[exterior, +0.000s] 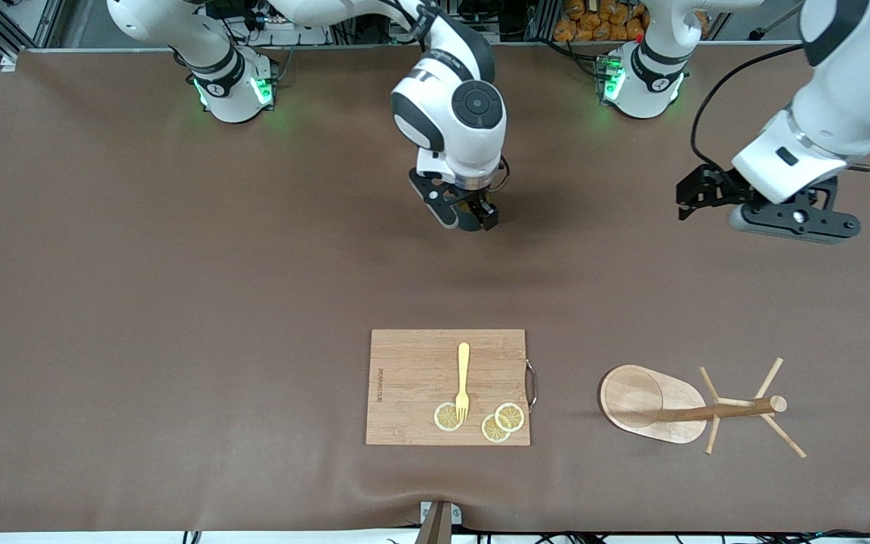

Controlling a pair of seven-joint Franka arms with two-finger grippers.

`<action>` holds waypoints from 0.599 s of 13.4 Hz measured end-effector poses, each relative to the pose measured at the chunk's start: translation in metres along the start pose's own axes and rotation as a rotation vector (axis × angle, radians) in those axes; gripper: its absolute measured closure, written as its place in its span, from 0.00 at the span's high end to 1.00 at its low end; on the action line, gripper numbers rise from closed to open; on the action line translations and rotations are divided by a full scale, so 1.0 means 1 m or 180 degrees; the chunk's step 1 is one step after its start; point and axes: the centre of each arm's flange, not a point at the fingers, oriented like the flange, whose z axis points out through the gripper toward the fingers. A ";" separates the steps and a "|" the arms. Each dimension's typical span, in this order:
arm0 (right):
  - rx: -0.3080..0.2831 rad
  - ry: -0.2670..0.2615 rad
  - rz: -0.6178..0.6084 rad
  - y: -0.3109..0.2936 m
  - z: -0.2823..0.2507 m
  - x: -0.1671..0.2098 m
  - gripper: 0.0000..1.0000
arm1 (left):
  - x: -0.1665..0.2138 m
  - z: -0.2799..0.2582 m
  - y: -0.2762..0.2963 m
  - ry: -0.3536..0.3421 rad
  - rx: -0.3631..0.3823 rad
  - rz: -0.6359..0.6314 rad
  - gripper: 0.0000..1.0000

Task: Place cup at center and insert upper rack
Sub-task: 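Set the mug down and open the right gripper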

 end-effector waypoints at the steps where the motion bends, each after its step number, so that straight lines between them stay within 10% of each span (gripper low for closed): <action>1: -0.0033 -0.0022 -0.0027 0.003 -0.017 0.012 1.00 | -0.001 0.002 0.009 0.0008 -0.0004 -0.0020 1.00; 8: -0.0109 -0.0123 -0.0315 0.017 -0.091 0.134 1.00 | -0.006 0.023 0.069 0.0117 -0.0026 -0.0198 1.00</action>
